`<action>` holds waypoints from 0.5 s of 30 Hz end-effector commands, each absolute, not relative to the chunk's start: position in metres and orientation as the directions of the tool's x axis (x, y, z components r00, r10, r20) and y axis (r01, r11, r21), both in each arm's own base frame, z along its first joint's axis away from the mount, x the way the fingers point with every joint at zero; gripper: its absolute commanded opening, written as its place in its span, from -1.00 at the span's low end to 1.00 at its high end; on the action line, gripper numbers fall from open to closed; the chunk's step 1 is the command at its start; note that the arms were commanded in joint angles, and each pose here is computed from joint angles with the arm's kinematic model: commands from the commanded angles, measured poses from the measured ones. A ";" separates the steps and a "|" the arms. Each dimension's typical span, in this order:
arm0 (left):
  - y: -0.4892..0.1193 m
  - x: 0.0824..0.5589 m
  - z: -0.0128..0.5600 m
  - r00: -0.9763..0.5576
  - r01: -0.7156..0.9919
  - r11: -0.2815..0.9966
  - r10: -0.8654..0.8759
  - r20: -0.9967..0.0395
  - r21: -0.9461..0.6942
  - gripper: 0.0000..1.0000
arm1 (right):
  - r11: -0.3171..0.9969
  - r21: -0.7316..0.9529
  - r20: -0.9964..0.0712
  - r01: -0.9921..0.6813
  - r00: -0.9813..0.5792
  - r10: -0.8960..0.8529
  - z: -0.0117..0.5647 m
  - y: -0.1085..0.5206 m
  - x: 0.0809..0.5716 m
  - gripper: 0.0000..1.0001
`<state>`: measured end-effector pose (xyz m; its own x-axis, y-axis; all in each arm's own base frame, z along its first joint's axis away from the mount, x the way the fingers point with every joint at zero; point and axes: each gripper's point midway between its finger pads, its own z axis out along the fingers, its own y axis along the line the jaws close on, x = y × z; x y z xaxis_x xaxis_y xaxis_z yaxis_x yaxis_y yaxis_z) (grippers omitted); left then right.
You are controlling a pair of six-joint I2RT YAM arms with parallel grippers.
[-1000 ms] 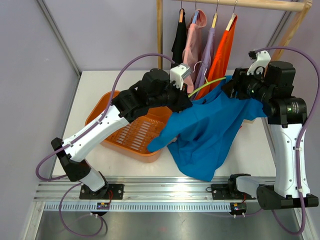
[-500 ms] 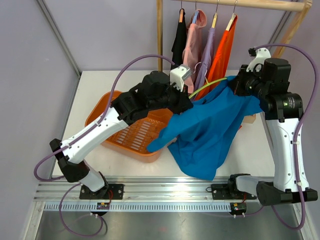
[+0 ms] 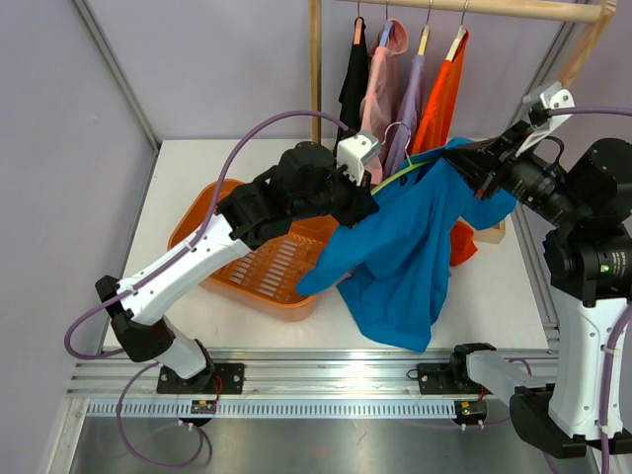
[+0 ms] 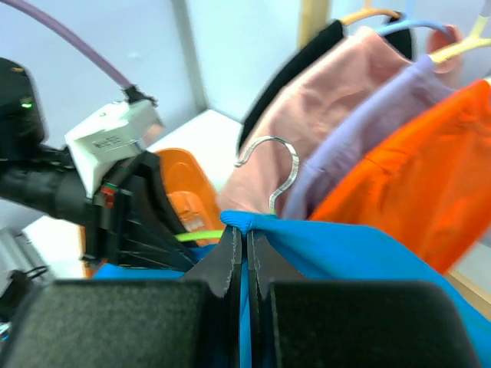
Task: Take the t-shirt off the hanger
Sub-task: Remove the tshirt from the hanger
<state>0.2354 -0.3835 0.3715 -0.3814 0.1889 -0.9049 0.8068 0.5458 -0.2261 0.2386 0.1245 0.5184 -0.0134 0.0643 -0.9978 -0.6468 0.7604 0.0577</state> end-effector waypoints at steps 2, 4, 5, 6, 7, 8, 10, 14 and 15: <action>-0.385 0.233 0.415 -0.266 0.849 0.499 0.116 -0.957 -0.175 -1.00 | 0.627 0.095 -0.994 -0.773 -0.044 0.097 0.524 0.151 0.238 -1.00; -0.386 0.231 0.423 -0.237 0.864 0.477 0.102 -0.966 -0.162 -1.00 | 0.614 0.128 -0.991 -0.779 -0.118 0.056 0.502 0.152 0.241 -1.00; -0.384 0.229 0.427 -0.217 0.869 0.471 0.096 -0.971 -0.148 -1.00 | 0.605 0.143 -0.987 -0.783 -0.155 0.034 0.490 0.153 0.246 -1.00; -0.382 0.228 0.430 -0.205 0.873 0.468 0.091 -0.975 -0.139 -1.00 | 0.595 0.141 -0.985 -0.791 -0.172 0.005 0.481 0.154 0.246 -1.00; -0.382 0.227 0.428 -0.191 0.878 0.461 0.093 -0.977 -0.128 -1.00 | 0.587 0.136 -0.978 -0.798 -0.201 -0.047 0.466 0.153 0.243 -1.00; -0.381 0.228 0.428 -0.169 0.882 0.458 0.099 -0.981 -0.106 -1.00 | 0.563 0.142 -0.973 -0.814 -0.220 -0.072 0.457 0.155 0.242 -1.00; -0.375 0.226 0.428 -0.145 0.885 0.458 0.106 -0.984 -0.081 -1.00 | 0.522 0.119 -0.965 -0.845 -0.223 -0.141 0.442 0.155 0.232 -1.00; -0.370 0.224 0.417 -0.079 0.900 0.436 0.158 -0.984 -0.003 -1.00 | 0.440 0.078 -0.957 -0.895 -0.191 -0.219 0.433 0.156 0.210 -0.67; -0.371 0.222 0.413 -0.067 0.907 0.421 0.167 -0.984 0.010 -1.00 | 0.427 0.058 -0.957 -0.903 -0.173 -0.234 0.434 0.156 0.206 -0.43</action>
